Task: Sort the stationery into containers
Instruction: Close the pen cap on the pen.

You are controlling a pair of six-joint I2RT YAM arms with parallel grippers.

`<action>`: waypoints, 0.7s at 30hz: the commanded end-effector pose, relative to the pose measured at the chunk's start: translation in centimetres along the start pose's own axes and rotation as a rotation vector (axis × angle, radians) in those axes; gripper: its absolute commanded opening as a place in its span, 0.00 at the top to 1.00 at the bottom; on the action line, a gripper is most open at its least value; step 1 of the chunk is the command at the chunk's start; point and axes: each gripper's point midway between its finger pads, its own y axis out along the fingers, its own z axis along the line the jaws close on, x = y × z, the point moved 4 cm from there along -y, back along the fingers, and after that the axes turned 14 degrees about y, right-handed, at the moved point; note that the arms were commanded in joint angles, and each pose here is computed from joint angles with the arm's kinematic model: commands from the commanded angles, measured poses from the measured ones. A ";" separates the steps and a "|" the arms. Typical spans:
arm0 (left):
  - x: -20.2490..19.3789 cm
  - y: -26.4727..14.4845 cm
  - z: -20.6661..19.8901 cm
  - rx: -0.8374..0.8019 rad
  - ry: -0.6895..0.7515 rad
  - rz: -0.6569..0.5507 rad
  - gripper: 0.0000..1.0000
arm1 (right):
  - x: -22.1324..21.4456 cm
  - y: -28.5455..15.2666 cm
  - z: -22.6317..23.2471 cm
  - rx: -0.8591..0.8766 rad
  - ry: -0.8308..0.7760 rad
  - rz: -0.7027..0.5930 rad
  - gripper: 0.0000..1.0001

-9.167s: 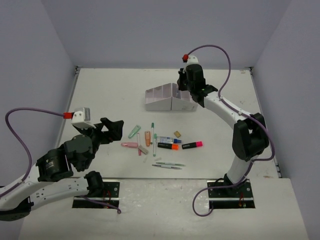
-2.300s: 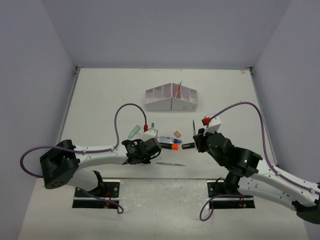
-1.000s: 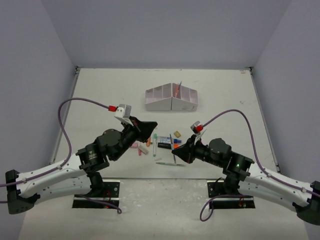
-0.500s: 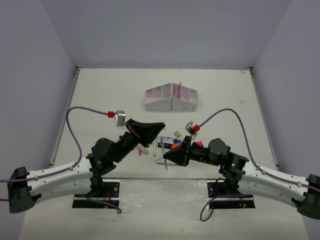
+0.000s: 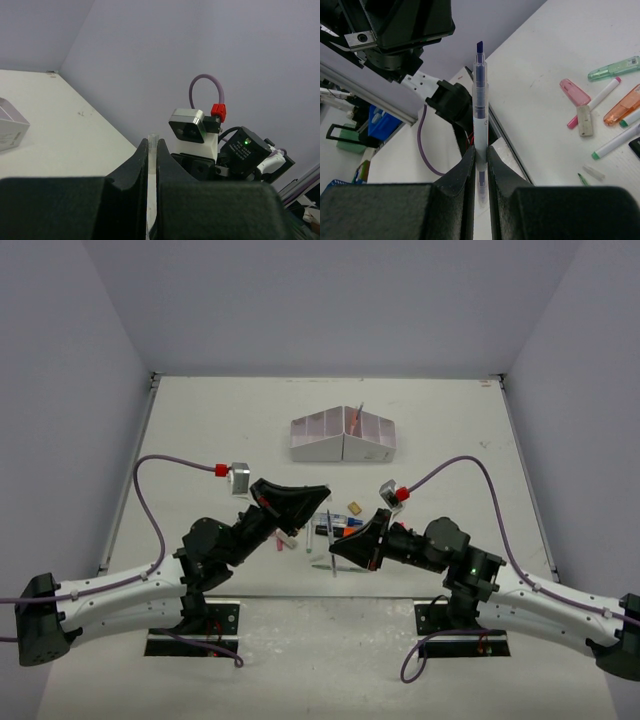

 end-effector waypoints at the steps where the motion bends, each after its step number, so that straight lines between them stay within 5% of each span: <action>1: 0.5 0.1 -0.3 -0.021 -0.001 -0.033 1.00 | 1.6 -0.3 1.7 0.027 -0.012 -0.059 1.00; 21: -0.9 0.0 -0.7 -0.064 -0.025 0.013 1.00 | 2.1 -1.0 2.1 0.022 -0.011 -0.082 1.00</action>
